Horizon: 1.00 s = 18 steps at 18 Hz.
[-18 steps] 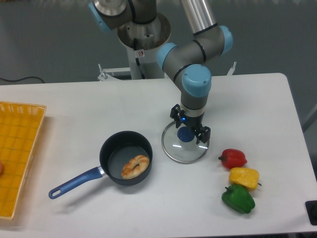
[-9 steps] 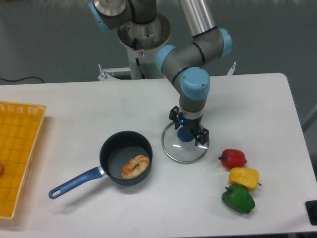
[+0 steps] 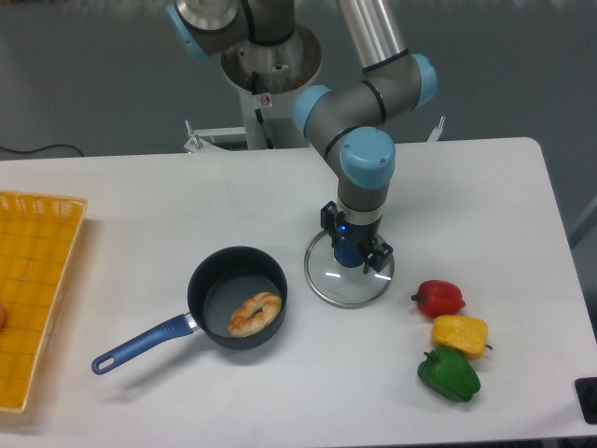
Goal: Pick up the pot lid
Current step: 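Close the gripper on the blue knob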
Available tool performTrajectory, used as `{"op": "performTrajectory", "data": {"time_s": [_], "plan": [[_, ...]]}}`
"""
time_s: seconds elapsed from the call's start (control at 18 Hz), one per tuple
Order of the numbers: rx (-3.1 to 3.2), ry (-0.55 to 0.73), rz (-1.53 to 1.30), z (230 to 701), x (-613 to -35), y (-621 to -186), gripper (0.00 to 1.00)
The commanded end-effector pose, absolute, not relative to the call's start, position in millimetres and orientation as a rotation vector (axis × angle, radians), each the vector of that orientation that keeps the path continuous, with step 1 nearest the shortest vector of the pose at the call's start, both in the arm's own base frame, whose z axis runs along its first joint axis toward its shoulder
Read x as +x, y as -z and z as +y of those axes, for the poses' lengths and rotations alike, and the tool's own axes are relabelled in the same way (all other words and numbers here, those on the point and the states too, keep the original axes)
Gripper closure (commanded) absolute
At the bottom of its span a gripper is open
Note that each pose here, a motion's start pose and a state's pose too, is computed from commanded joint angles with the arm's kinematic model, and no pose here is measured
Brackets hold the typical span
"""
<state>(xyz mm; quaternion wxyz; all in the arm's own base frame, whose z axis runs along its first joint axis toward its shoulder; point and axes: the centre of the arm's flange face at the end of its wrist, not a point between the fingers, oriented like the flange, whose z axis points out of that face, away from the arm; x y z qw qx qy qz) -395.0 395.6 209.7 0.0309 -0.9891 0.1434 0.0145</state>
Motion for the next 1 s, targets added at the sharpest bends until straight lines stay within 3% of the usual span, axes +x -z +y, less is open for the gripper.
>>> {"op": "performTrajectory", "data": {"time_s": [0.44,1.0], "plan": [[-3.049,-0.043,0.442,396.0,-394.4,-209.5,0.41],[-3.045,-0.064,0.449,399.9,-395.0,-216.1,0.47]]}}
